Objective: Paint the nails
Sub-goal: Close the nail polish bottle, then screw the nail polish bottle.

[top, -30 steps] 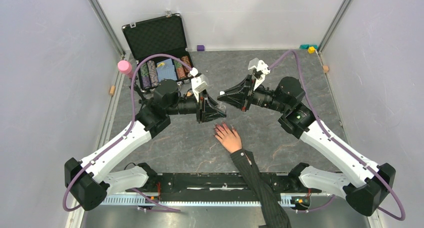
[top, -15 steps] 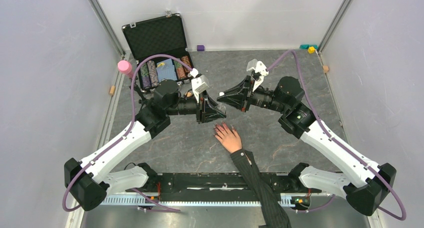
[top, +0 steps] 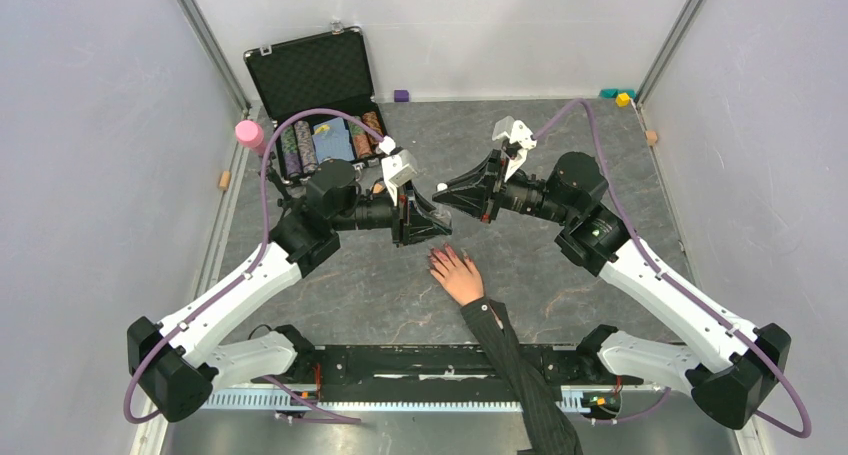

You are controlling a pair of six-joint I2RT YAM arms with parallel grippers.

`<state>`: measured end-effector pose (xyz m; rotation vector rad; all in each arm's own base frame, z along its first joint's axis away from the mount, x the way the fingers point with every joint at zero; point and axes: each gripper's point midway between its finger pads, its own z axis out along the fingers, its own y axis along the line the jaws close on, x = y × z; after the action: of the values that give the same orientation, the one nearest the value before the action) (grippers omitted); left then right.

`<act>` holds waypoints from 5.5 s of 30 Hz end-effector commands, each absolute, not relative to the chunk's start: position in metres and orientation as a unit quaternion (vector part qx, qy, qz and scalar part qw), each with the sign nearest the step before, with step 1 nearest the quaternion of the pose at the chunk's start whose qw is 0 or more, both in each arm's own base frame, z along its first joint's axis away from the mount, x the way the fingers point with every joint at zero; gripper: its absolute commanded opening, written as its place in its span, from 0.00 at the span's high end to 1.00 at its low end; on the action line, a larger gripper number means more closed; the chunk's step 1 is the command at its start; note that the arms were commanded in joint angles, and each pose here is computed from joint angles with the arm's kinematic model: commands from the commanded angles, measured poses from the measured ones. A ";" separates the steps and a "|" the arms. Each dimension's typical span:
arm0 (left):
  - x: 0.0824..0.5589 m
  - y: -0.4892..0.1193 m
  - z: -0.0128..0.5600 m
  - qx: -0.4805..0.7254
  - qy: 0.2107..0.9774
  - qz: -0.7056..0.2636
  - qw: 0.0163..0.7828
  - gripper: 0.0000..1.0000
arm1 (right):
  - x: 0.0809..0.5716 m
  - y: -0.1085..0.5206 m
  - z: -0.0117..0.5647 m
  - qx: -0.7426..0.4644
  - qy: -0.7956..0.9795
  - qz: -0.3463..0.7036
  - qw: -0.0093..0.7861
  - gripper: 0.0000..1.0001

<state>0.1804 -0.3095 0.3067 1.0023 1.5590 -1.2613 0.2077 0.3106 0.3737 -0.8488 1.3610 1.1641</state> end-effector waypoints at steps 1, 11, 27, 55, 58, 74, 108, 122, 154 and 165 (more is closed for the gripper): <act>0.181 -0.308 0.328 0.416 0.593 -0.498 0.478 0.98 | 0.199 0.313 0.377 -0.366 0.572 0.504 0.534 1.00; 0.183 -0.305 0.328 0.414 0.595 -0.489 0.486 0.98 | 0.199 0.313 0.364 -0.369 0.587 0.500 0.519 1.00; 0.199 -0.295 0.332 0.382 0.610 -0.452 0.526 0.98 | 0.201 0.319 0.330 -0.394 0.610 0.467 0.504 1.00; 0.253 -0.256 0.320 0.263 0.686 -0.326 0.595 0.98 | 0.221 0.364 0.274 -0.275 0.742 0.356 0.496 1.00; 0.252 -0.255 0.319 0.263 0.686 -0.325 0.595 0.98 | 0.215 0.374 0.281 -0.280 0.733 0.365 0.500 1.00; 0.247 -0.258 0.322 0.285 0.679 -0.330 0.591 0.98 | 0.224 0.352 0.321 -0.268 0.715 0.328 0.556 0.66; 0.169 -0.298 0.339 0.439 0.582 -0.502 0.466 0.98 | 0.214 0.281 0.395 -0.340 0.555 0.435 0.622 0.24; 0.132 -0.304 0.350 0.479 0.525 -0.585 0.392 0.98 | 0.148 0.301 0.424 -0.415 0.419 0.583 0.558 0.31; 0.146 -0.305 0.342 0.462 0.555 -0.557 0.410 0.98 | 0.160 0.317 0.381 -0.420 0.485 0.593 0.486 0.69; 0.182 -0.299 0.333 0.415 0.611 -0.488 0.465 0.98 | 0.161 0.316 0.370 -0.424 0.497 0.585 0.481 1.00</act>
<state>0.1574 -0.3047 0.3175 1.1057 1.5164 -1.3535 0.1709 0.3177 0.3656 -0.9906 1.2513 1.4156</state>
